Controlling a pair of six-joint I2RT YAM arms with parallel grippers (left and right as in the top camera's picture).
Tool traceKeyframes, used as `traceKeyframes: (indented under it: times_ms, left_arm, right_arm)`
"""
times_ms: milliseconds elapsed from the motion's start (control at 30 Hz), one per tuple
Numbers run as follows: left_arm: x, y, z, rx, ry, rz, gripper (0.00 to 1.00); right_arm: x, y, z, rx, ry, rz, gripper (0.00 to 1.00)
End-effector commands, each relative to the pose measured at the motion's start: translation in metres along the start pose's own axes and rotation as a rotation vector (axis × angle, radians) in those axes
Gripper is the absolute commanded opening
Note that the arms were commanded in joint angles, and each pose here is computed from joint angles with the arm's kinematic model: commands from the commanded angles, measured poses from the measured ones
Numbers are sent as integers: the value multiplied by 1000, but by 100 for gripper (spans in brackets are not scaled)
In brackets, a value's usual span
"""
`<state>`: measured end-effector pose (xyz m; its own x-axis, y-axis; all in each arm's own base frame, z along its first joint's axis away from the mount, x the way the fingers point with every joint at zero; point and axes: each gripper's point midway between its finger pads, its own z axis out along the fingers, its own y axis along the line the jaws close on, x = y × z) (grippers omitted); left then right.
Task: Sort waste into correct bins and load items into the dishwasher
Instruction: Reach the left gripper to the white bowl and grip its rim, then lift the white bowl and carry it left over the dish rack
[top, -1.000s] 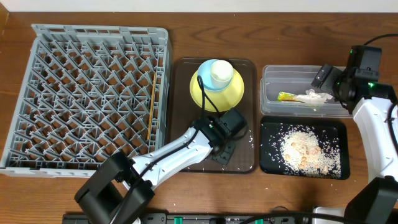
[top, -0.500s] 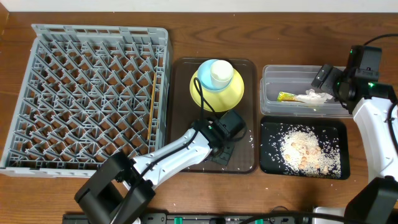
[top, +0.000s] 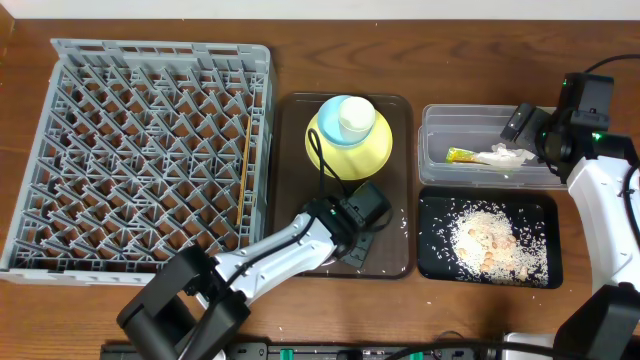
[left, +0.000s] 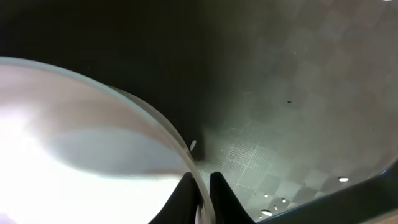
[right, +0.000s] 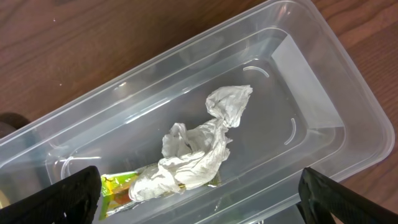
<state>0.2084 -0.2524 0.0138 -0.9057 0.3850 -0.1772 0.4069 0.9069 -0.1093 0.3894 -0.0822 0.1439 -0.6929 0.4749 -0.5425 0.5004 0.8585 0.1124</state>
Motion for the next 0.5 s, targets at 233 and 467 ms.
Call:
traceKeyframes:
  times_ms: [233,467]
  left_arm:
    - [-15,-22,-33,124,-70,-3,7]
    - [-41,-31,-129,510,-209,-49,7]
  right_arm:
    - [-3,-3,-2,6,-7,14,99]
    - [-3,-3,-2,6,-8,14,99]
